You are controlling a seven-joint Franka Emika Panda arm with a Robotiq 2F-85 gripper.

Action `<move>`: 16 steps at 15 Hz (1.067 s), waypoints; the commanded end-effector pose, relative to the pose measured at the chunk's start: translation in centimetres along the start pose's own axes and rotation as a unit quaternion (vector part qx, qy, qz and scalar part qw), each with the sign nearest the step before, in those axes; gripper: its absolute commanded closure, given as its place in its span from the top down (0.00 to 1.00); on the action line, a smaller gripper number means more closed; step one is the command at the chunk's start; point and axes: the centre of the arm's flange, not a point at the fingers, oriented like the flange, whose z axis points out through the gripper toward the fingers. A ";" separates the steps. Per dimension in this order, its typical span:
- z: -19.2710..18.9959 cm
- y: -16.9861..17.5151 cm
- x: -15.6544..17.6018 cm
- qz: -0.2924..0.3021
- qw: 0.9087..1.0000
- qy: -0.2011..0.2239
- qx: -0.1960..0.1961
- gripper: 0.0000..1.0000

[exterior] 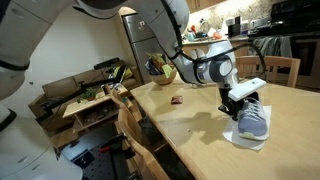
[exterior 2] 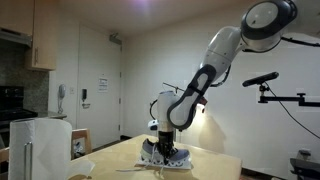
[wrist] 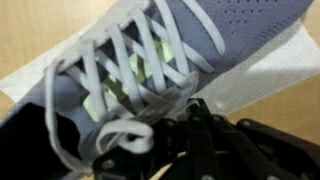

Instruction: Move the sneaker to the right side of the table

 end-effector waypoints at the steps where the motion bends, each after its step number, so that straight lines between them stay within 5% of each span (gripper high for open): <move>1: 0.2 1.8 -2.4 0.038 0.999 0.002 -0.003 0.00; 16: 2.1 5.4 -10.8 0.151 0.988 0.034 -0.012 0.00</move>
